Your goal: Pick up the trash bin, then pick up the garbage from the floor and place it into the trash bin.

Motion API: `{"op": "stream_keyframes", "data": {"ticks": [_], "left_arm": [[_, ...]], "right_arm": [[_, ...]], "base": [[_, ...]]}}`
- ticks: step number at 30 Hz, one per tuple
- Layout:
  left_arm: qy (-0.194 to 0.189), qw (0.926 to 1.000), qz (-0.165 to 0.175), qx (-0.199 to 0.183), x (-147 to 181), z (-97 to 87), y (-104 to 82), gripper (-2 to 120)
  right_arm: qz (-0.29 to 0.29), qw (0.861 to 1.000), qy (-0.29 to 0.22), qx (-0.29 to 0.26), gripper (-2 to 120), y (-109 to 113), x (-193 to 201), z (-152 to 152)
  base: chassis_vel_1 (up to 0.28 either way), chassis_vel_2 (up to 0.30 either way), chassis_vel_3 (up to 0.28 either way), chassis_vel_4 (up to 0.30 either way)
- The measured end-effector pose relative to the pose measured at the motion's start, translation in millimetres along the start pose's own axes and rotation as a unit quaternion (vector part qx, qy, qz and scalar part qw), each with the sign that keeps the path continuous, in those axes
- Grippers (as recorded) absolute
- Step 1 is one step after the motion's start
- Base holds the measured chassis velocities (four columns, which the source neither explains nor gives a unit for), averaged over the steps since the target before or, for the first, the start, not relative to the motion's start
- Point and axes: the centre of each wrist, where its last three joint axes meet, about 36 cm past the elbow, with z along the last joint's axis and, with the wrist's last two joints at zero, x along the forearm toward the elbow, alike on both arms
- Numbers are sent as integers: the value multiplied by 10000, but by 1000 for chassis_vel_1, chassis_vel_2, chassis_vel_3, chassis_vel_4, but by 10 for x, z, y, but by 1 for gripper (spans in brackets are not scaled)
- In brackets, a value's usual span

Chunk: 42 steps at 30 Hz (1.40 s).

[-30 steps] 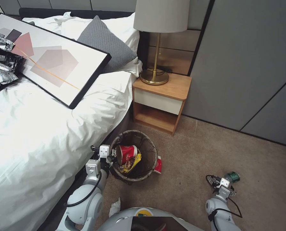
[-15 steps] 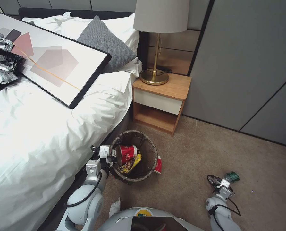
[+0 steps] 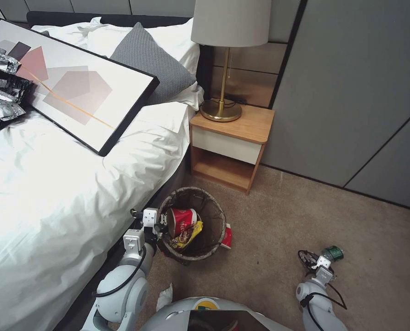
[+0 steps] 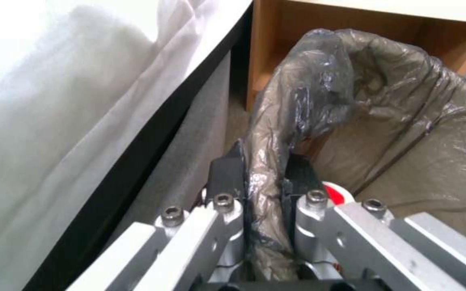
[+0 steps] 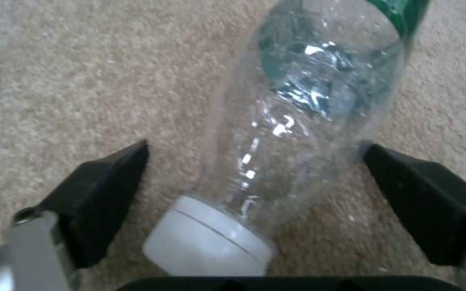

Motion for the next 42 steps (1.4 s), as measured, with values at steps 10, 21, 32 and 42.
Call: {"op": "stream_keyframes", "data": {"ticks": [10, 21, 32, 42], "left_arm": [[7, 10000, -2, -4, -15, 9, 4, 6], [17, 10000, -1, -5, -25, 17, 5, 6], [17, 10000, -4, -6, -24, 16, 8, 6], [-1, 10000, -3, -10, -15, 4, 7, 6]], "right_arm": [[-20, 9998, -181, 52, 59, 0, -3, -32], [-40, 9995, -277, 115, 29, -14, 6, -39], [-64, 9992, -366, 148, 29, -10, 0, -49], [-92, 9972, -702, 254, 29, -47, 21, -85]], "base": [[0, 0, 0, 0], [0, 0, 0, 0], [0, 0, 0, 0], [0, 0, 0, 0]]}}
